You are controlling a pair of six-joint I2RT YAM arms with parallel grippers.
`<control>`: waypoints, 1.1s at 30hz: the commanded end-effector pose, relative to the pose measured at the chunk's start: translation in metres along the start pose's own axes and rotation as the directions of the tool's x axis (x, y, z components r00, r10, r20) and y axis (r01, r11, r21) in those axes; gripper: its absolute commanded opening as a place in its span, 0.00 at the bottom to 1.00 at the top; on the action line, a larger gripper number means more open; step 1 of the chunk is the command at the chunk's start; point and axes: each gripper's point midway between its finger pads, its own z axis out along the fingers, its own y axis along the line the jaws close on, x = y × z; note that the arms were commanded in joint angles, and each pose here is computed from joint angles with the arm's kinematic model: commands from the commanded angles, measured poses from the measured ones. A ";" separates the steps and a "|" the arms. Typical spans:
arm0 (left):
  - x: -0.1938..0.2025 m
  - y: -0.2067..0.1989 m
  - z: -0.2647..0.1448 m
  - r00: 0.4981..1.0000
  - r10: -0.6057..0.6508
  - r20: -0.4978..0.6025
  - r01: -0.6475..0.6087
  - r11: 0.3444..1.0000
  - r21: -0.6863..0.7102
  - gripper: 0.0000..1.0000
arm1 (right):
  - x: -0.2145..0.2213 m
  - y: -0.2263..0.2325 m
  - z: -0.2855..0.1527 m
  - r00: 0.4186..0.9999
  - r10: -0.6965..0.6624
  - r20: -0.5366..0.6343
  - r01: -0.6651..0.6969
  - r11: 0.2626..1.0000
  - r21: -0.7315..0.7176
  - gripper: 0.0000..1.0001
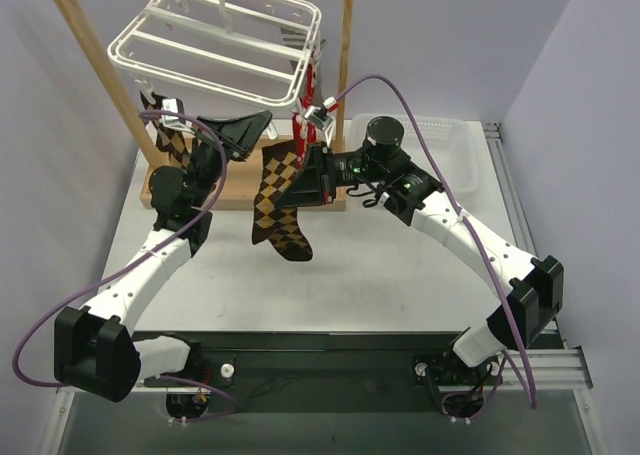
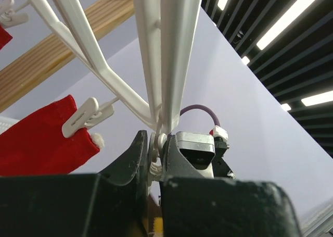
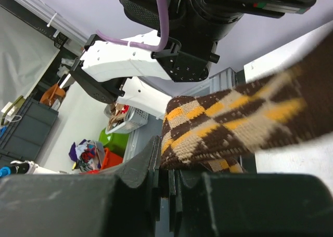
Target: Remove the socks clipped to the hanger
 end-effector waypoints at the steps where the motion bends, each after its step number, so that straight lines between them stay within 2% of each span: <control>1: -0.009 -0.039 0.001 0.999 0.034 0.019 -0.035 0.996 0.086 0.00 | 0.000 0.020 -0.003 0.998 -0.068 -0.006 0.068 0.996 -0.051 0.00; 7: -0.007 -0.035 0.001 0.999 0.051 0.000 -0.051 0.997 0.052 0.00 | 0.005 0.017 -0.006 0.998 -0.063 -0.003 0.063 0.998 -0.028 0.00; 10: -0.006 -0.033 -0.001 0.998 0.068 -0.002 -0.068 0.997 0.044 0.00 | 0.008 0.007 -0.015 0.998 -0.063 0.008 0.063 0.997 0.039 0.00; 14: -0.003 -0.024 -0.005 0.994 0.105 -0.018 -0.105 0.994 -0.002 0.00 | 0.016 -0.025 -0.039 1.000 -0.025 0.018 0.021 0.977 0.211 0.00; 17: -0.002 -0.022 -0.007 0.991 0.129 -0.024 -0.130 0.991 -0.021 0.00 | 0.013 -0.058 -0.067 0.998 -0.009 0.059 -0.012 0.933 0.360 0.00; 19: -0.002 -0.020 -0.008 0.988 0.153 -0.029 -0.154 0.988 -0.028 0.00 | 0.010 -0.080 -0.094 0.994 0.022 0.104 -0.067 0.889 0.453 0.00; 21: 0.000 -0.017 -0.008 0.986 0.164 -0.041 -0.166 0.985 -0.048 0.00 | 0.006 -0.104 -0.120 0.989 0.026 0.146 -0.107 0.808 0.580 0.00; 23: 0.001 -0.014 -0.010 0.982 0.181 -0.051 -0.184 0.981 -0.057 0.00 | 0.003 -0.131 -0.153 0.986 0.010 0.169 -0.128 0.696 0.707 0.00; 25: 0.002 -0.012 -0.011 0.980 0.192 -0.058 -0.196 0.979 -0.065 0.00 | -0.012 -0.146 -0.184 0.978 -0.013 0.210 -0.159 0.609 0.777 0.00; 31: 0.006 -0.002 -0.014 0.976 0.203 -0.083 -0.211 0.973 -0.093 0.00 | -0.074 -0.182 -0.280 0.926 -0.168 0.339 -0.262 0.362 0.895 0.00; 33: 0.008 -0.003 -0.014 0.976 0.198 -0.093 -0.206 0.975 -0.088 0.00 | -0.085 -0.199 -0.301 0.915 -0.185 0.358 -0.294 0.302 0.907 0.00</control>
